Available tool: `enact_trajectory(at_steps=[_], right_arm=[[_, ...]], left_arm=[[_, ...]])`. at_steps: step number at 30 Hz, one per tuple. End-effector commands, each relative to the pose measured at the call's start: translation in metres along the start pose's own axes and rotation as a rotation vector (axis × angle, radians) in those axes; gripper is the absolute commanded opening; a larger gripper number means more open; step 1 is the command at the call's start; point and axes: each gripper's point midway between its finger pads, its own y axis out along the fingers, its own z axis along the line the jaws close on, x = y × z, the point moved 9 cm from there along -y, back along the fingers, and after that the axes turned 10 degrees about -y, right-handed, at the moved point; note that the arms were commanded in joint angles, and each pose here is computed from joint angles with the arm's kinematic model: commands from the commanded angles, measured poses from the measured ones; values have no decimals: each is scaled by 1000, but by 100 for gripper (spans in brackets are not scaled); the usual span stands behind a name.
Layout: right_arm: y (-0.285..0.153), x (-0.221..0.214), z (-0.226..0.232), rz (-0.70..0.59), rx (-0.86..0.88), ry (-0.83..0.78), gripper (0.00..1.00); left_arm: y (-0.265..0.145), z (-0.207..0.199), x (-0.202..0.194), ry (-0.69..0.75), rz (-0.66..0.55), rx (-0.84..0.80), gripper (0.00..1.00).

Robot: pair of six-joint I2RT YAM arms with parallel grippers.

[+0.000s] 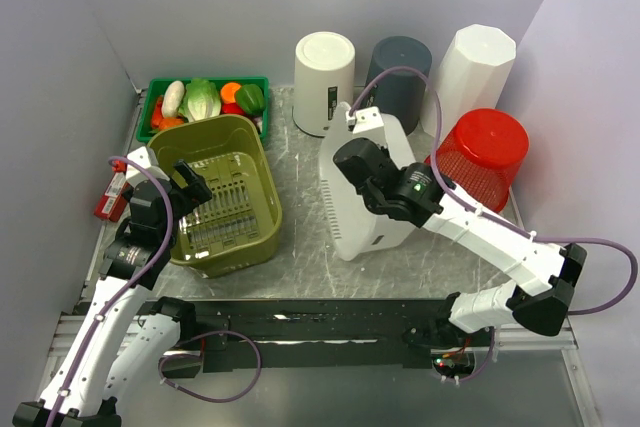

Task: Turn the large container upside down
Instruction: Turn the container upside down at the center of the board.

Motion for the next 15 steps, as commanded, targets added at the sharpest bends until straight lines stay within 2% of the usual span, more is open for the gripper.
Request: enact_trajectory(at_steps=[1,15], right_arm=[[-25,9,-43,-27,-188,-72,0],[-21,10,-47,21,-363,-307,0]], left_arm=[[-2,-6,6,-9,-19,-36,96],[-2,-6,6,-9,-16,-37,96]])
